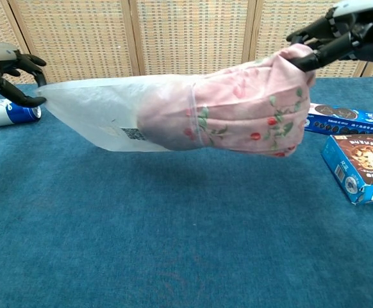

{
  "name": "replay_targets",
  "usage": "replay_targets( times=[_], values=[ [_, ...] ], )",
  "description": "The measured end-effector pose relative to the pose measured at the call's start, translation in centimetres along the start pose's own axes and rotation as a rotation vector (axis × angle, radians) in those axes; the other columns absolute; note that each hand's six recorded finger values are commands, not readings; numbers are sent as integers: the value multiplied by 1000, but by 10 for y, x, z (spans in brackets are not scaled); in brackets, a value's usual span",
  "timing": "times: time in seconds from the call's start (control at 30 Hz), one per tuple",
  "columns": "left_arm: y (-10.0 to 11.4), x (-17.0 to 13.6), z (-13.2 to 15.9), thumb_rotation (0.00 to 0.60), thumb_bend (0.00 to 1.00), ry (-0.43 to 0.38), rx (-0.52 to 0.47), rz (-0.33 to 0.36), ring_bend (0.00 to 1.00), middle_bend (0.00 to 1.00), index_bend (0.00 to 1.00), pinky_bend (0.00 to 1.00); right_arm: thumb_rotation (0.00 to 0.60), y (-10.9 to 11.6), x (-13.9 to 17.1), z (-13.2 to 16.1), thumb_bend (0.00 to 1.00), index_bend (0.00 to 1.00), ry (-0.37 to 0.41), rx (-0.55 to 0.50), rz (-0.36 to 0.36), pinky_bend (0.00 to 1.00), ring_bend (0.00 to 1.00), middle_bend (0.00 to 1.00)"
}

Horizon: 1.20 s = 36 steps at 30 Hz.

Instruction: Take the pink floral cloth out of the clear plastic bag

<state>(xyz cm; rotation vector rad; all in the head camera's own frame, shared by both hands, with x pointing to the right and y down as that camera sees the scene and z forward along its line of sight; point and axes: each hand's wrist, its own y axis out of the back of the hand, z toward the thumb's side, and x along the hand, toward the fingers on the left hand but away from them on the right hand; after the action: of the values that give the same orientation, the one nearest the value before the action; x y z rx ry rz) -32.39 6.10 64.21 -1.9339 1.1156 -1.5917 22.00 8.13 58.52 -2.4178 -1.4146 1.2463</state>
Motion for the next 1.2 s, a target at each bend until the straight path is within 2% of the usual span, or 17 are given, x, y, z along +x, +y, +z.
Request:
replay_targets(
  times=[0.3,0.63,0.67,0.7,0.73,0.77,0.8,0.83,0.87,0.9,0.97,1.1,1.2],
  values=[
    [23,-7,-46,600,582,81,32,40,0,0,735,0,600,19,-1,-34,779,788,-60,29,-40,0,0,0],
    [49,-16,-95,600,582,164,40,98,0,0,731,0,600,39,3,-47,780,788,-82,64,-75,0,0,0],
    [50,-17,-98,600,582,167,43,104,0,0,693,0,600,39,4,-47,779,772,-81,68,-75,0,0,0],
    [52,-17,-100,600,582,169,45,110,0,0,599,0,600,40,5,-47,762,723,-81,72,-76,0,0,0],
    [53,-18,-102,600,581,171,45,115,0,0,495,0,600,40,5,-46,699,657,-80,74,-77,0,0,0],
    [54,-19,-104,600,551,174,45,118,0,0,325,0,600,41,6,-46,529,501,-79,77,-78,0,0,0],
    [55,-19,-106,600,472,179,49,119,0,0,150,0,600,42,7,-46,297,303,-76,86,-81,0,0,0],
    [55,-20,-109,600,407,184,55,118,0,0,65,0,600,43,7,-45,159,188,-73,97,-84,0,0,0],
    [55,-21,-111,600,299,189,64,115,0,0,1,0,600,44,8,-45,33,61,-69,113,-87,0,0,0],
    [55,-21,-112,600,235,191,70,112,0,0,0,0,600,45,10,-45,0,5,-65,139,-90,0,0,0],
    [57,-23,-116,600,197,200,98,108,0,0,0,0,600,48,12,-45,0,0,-59,192,-96,0,0,0],
    [65,-27,-120,600,169,200,124,149,0,0,0,0,600,62,20,-45,0,0,-41,340,-141,0,0,0],
    [76,-35,-124,600,164,196,131,213,0,0,0,0,600,73,28,-44,0,0,-11,435,-197,0,0,0]
  ],
)
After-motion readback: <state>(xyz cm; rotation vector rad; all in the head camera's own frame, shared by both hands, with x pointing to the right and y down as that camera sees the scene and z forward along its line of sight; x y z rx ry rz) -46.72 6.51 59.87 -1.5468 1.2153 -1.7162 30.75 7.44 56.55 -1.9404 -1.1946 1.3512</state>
